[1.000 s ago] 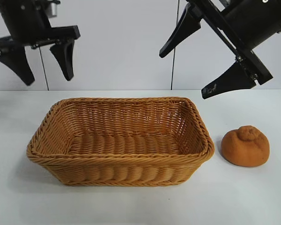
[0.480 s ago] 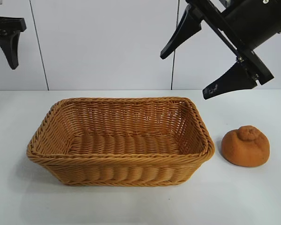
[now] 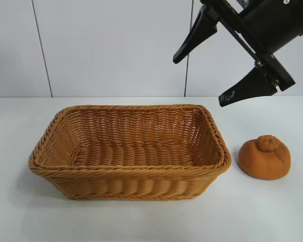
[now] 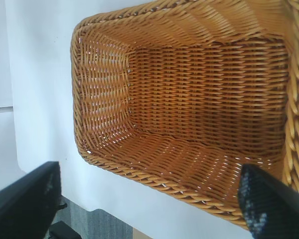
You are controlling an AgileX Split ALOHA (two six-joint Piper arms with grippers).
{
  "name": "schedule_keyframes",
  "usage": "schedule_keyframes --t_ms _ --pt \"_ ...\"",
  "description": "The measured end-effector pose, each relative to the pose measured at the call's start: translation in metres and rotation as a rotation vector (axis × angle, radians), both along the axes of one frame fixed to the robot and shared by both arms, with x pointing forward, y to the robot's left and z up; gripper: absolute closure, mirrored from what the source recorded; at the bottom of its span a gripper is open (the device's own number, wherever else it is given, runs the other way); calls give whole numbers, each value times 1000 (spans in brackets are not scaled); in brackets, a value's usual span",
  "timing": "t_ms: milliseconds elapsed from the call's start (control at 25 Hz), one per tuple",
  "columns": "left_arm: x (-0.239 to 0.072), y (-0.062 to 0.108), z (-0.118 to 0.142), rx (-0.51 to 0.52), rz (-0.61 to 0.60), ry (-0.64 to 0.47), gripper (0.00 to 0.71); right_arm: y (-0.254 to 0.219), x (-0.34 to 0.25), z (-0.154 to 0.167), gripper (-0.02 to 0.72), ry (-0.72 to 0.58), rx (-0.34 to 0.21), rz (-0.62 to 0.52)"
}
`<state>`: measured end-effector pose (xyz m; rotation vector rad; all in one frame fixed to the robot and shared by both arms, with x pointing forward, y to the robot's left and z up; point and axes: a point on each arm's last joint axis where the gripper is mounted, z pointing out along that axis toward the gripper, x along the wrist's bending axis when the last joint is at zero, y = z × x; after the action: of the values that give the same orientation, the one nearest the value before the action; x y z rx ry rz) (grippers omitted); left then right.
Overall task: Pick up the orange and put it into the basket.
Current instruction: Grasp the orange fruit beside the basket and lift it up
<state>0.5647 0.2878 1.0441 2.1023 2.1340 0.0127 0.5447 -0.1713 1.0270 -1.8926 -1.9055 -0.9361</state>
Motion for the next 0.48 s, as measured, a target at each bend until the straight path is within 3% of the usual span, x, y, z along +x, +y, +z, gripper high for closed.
schedule_keyframes --t_ms 280,480 --pt "-100 2 19 1 -13 -49 129 0 0 0 39 -2 -2 0" --pt "-166 3 18 3 -14 -122 129 0 0 0 39 -2 -2 0"
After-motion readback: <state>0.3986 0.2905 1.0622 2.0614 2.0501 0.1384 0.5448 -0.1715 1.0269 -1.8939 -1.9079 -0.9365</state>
